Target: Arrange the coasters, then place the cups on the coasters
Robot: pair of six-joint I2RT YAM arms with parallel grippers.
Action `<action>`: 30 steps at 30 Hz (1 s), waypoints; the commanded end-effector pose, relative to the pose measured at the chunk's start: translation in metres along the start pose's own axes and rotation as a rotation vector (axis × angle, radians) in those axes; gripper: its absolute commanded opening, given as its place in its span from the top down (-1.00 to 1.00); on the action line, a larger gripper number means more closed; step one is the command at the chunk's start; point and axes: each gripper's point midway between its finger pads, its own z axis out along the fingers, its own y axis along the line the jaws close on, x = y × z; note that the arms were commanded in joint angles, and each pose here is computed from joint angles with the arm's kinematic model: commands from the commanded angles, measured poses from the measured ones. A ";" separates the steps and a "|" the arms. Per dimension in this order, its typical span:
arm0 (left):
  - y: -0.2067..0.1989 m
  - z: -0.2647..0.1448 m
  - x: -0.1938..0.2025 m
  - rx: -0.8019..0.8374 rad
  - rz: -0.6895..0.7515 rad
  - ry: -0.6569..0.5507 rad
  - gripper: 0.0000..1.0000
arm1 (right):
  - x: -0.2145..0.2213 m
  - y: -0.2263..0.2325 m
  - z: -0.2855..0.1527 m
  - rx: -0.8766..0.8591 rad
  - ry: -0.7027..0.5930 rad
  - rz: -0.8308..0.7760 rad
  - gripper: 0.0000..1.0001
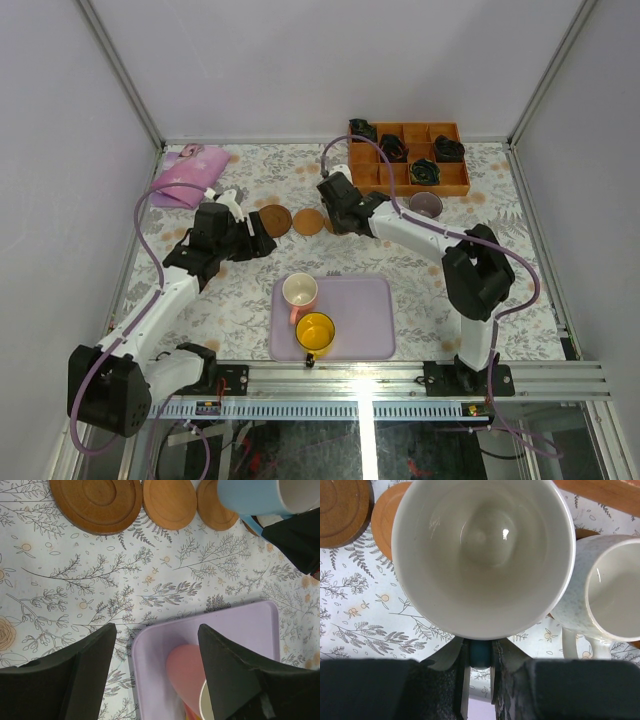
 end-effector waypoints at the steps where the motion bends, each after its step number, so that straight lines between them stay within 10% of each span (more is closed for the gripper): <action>1: -0.012 -0.001 -0.025 0.032 0.036 -0.074 -0.33 | -0.038 0.001 -0.011 -0.015 -0.077 0.054 1.00; 30: -0.010 0.006 -0.023 0.026 0.038 -0.049 -0.35 | -0.021 -0.002 0.007 -0.018 0.018 0.081 1.00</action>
